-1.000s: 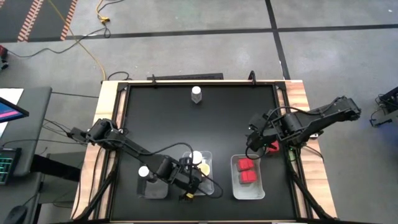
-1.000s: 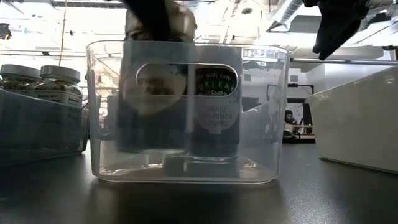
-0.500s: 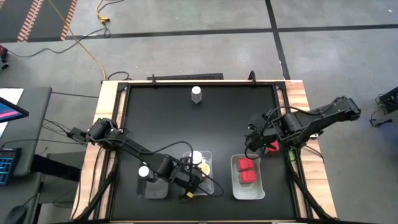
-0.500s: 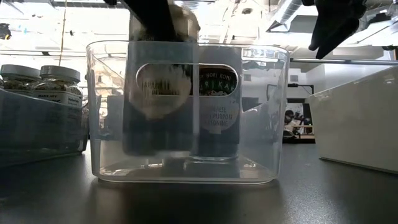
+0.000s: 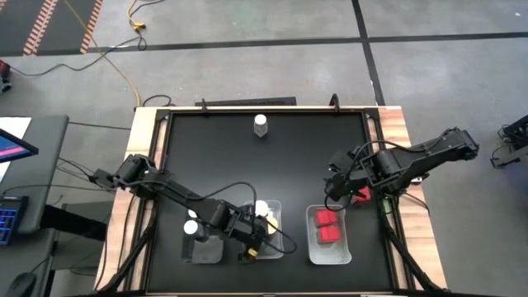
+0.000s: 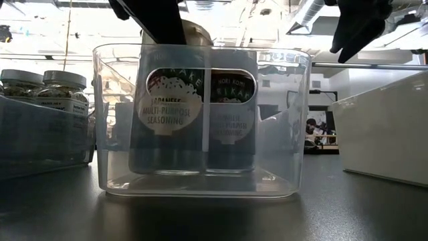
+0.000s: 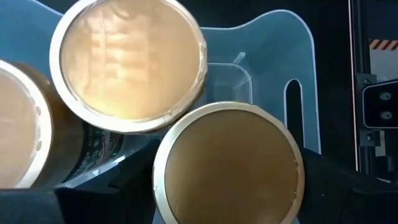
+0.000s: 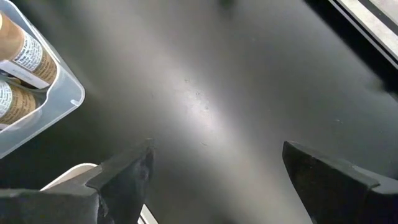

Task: Sort spices by type
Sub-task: Put the golden seasoning bottle into the transparent bin

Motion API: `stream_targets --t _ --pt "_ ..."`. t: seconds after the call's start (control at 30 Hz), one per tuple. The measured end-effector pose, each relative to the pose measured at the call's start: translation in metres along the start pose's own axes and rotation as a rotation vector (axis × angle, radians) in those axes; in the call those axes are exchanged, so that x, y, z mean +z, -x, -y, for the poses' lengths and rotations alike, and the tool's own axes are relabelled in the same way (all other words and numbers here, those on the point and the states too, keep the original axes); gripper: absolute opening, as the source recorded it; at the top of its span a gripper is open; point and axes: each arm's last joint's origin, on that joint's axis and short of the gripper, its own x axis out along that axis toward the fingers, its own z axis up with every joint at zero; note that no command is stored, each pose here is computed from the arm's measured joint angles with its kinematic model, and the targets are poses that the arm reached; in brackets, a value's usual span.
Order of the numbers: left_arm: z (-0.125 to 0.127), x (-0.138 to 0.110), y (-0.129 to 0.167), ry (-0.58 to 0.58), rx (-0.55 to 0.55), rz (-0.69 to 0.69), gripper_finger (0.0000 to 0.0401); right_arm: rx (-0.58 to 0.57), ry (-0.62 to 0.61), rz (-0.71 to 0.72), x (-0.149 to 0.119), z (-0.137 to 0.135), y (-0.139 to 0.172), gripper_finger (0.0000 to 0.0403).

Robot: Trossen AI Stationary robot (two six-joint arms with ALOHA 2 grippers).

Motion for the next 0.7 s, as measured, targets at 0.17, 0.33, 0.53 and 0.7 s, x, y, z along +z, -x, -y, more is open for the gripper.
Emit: stream_targets --t 0.17,0.33,0.53,0.7 --pt "-0.0015 0.0002 0.0001 0.017 -0.001 -0.007 0.0277 0.002 -0.001 0.002 0.0002 -0.0002 0.0000 0.0379" --pt "-0.0014 -0.0004 0.0004 0.043 -0.010 -0.017 0.0277 0.003 -0.002 0.003 0.0003 -0.0003 0.0000 0.0379" --pt "0.0009 -0.0017 0.0007 0.066 -0.020 -0.024 0.0277 0.003 -0.001 0.003 0.0003 -0.0004 0.0000 0.0379" --pt "0.0044 -0.0031 0.0011 0.086 -0.040 -0.031 0.0282 0.004 -0.001 0.003 0.0003 -0.0004 0.0000 0.0379"
